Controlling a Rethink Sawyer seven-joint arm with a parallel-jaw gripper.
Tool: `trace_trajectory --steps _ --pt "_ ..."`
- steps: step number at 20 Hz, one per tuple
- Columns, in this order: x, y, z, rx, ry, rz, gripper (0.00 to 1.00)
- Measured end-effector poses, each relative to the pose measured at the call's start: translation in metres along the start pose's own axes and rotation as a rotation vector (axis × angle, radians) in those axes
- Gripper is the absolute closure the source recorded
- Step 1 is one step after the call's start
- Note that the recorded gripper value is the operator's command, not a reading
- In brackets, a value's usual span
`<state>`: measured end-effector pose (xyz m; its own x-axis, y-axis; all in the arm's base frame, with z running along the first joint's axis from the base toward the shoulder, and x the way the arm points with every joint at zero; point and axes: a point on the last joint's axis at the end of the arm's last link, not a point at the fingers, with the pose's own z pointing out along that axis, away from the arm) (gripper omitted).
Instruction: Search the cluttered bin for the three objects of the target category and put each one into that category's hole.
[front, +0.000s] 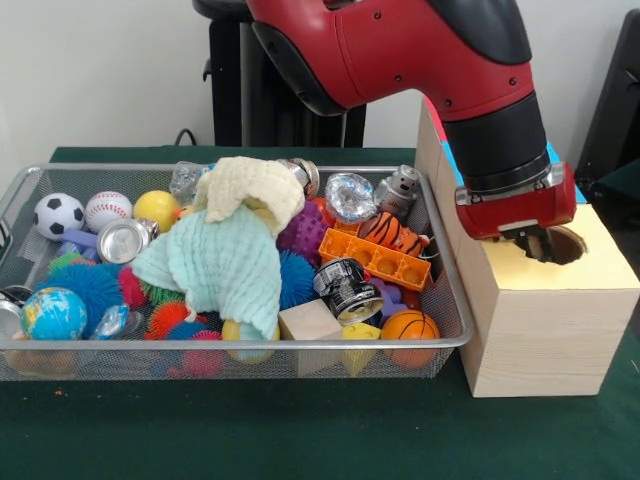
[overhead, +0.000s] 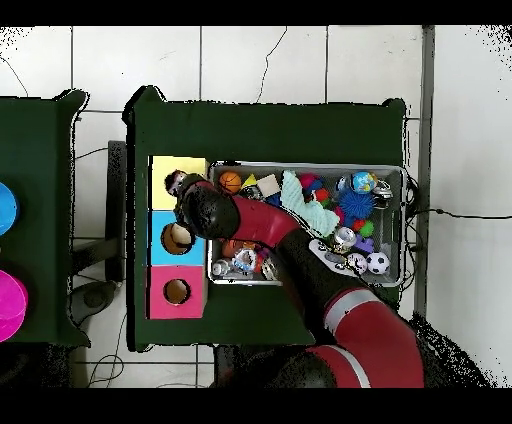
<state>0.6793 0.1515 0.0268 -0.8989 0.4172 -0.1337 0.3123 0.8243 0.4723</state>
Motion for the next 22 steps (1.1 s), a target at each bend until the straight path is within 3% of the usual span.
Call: trace_trajectory --steps 7,15,22 --pt "0.001 -0.004 -0.003 -0.031 0.018 0.03 1.0" --pt "0.018 -0.006 -0.011 -0.069 0.066 0.057 1.0" --pt "0.026 0.0 -0.029 -0.121 0.095 0.07 1.0"
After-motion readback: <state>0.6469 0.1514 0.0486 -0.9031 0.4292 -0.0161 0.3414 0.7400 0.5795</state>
